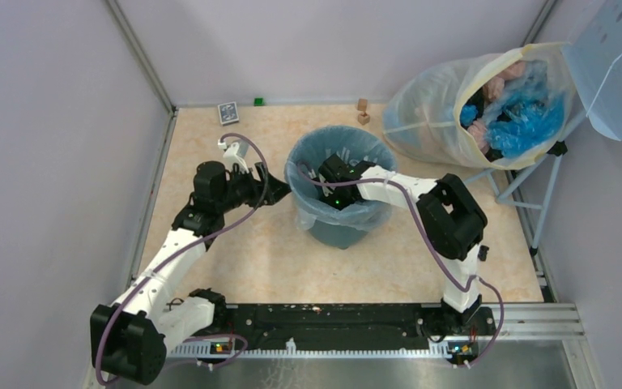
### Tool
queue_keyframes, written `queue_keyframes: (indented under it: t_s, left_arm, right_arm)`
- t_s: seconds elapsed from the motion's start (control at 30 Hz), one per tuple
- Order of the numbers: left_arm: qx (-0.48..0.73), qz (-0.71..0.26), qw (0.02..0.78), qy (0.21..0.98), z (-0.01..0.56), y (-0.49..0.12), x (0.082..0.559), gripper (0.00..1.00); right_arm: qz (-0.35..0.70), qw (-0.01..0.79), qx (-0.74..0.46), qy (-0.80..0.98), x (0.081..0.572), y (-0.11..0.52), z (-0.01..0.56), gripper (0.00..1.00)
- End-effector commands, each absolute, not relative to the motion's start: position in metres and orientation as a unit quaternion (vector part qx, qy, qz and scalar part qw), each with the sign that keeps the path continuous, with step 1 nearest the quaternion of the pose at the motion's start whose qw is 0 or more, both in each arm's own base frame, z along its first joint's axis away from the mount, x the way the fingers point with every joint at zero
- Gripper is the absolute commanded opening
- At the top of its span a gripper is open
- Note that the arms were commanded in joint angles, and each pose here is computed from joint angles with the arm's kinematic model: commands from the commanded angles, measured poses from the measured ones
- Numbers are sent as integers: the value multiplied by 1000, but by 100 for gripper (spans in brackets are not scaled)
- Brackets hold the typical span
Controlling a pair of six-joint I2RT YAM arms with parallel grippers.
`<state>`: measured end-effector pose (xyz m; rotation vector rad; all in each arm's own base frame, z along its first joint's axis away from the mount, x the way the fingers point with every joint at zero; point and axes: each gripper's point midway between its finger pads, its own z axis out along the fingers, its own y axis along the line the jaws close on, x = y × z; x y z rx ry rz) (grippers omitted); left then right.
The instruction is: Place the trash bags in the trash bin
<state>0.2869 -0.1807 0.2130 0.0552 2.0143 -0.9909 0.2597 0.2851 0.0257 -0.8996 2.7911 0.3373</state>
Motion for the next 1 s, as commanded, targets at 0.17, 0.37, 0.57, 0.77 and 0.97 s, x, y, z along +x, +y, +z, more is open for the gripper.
queue_keyframes:
  t_s: [0.17,0.37,0.57,0.77,0.97]
  left_arm:
    - [36,-378,469,798,240,-175,296,77]
    - [35,-366,467,804,244,-172,297,77]
    - [15,-295,507,810,272,-146,307,79]
    - [24,-261,526,809,325,-136,309,90]
    - [88,-284,550,780,368,-154,324,99]
  right_arm:
    - [130,132,-303,935,274,294,44,0]
    - [153,193,-304,920,278,295,104,4]
    - [176,234,-305,906,278,297,150,16]
    - [190,274,-300,894,280,296,196,18]
    - [211,345,-281,870,275,286,266,43]
